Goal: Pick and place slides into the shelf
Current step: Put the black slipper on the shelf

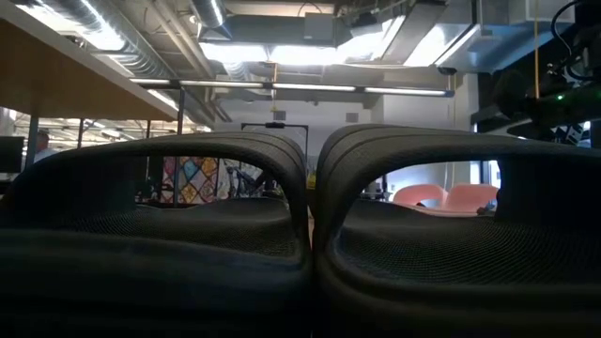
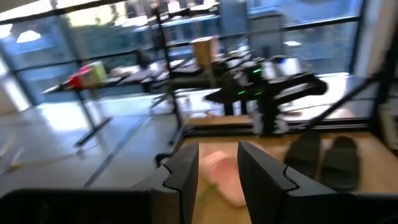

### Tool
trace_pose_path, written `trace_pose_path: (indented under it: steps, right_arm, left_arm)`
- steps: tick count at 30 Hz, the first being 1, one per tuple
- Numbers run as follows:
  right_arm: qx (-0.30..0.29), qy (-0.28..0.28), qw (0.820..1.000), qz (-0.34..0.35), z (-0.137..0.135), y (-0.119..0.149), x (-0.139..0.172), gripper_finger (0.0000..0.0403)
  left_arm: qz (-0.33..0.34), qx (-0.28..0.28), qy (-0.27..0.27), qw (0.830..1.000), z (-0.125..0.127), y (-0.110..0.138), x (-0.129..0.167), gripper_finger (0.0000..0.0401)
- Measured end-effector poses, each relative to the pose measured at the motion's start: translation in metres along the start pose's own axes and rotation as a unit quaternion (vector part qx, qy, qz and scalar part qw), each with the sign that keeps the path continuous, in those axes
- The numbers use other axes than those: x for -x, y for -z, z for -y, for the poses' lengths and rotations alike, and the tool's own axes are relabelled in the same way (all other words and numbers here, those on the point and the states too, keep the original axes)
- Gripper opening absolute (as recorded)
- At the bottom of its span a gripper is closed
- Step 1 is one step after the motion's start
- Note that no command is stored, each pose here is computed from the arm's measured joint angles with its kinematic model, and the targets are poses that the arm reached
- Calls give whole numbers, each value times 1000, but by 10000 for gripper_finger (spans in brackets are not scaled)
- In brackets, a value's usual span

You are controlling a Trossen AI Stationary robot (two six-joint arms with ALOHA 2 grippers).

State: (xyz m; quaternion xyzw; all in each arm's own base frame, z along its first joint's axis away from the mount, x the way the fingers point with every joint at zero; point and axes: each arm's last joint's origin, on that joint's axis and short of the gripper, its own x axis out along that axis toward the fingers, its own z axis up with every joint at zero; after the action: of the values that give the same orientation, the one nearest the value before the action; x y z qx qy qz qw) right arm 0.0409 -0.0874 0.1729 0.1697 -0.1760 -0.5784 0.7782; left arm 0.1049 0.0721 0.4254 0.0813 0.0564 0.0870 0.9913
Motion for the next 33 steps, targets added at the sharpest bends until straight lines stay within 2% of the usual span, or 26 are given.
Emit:
trace_pose_path:
  steps: [6,14,19,26,33]
  right_arm:
    - [0,0,1000,-2,0,0,0,275]
    - [2,3,1000,-9,1,2,0,275]
    - [2,3,1000,-9,1,2,0,275]
    - [3,-9,1000,-15,0,2,0,275]
    - [4,-26,999,-28,-1,3,0,275]
  left_arm:
    - [-43,-24,56,997,19,-30,-23,103]
    - [-176,-21,117,977,61,-37,-73,103]
    - [-229,-5,160,960,88,-35,-104,103]
    - [-257,-7,203,945,121,-32,-139,103]
    - [-313,16,210,926,144,-11,-170,103]
